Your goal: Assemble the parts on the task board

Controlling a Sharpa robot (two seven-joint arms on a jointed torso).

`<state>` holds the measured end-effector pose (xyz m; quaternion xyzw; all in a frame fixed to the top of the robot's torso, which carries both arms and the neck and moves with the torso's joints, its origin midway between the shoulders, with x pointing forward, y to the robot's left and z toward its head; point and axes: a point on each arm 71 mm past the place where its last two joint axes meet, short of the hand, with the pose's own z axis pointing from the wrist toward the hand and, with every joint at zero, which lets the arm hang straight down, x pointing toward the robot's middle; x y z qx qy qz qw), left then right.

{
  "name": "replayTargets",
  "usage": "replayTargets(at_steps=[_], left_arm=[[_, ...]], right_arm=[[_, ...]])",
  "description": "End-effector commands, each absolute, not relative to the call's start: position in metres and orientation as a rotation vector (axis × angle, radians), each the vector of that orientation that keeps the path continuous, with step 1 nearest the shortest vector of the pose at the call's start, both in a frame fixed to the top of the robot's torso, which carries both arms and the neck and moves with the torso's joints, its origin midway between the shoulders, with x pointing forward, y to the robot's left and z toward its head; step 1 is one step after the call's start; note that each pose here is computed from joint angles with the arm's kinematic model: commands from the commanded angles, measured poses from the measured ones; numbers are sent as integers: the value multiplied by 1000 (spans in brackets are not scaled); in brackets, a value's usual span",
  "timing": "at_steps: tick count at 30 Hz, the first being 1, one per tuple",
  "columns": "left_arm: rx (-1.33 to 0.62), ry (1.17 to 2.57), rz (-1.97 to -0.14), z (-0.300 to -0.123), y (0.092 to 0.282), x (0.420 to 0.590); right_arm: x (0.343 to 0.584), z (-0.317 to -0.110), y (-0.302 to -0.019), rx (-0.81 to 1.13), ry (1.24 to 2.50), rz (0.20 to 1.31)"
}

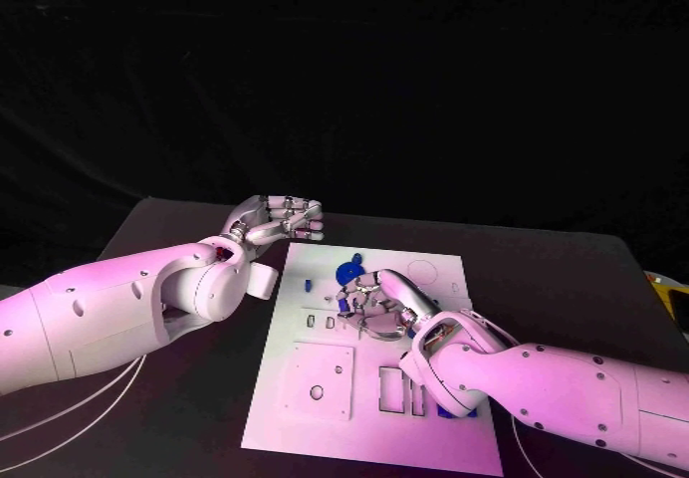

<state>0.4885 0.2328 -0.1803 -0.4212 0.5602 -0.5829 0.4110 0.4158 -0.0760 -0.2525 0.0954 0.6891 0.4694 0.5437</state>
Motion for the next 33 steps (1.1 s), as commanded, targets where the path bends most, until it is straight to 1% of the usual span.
replayTargets(at_steps=[1, 5, 8, 11, 15, 19, 23, 33], left_arm=[[-1050, 1422, -1481, -180, 231, 488], [-1050, 1441, -1463, -182, 233, 487], [-1050, 1480, -1438, -185, 235, 486], [-1053, 1559, -1407, -190, 237, 484], [-1073, 1699, -1373, -198, 235, 479], [-1089, 1814, -1347, -205, 232, 473], [-1106, 1900, -1335, -210, 227, 466], [-1179, 1996, -1412, -221, 213, 454]], right_arm=[[414, -252, -75, 225, 1621, 1149], [413, -251, -75, 227, 1598, 1162], [412, -249, -76, 233, 1562, 1180], [410, -246, -78, 238, 1523, 1200], [406, -242, -79, 239, 1485, 1223], [402, -236, -80, 238, 1454, 1248], [396, -227, -80, 236, 1417, 1280], [389, -212, -81, 253, 1355, 1326]])
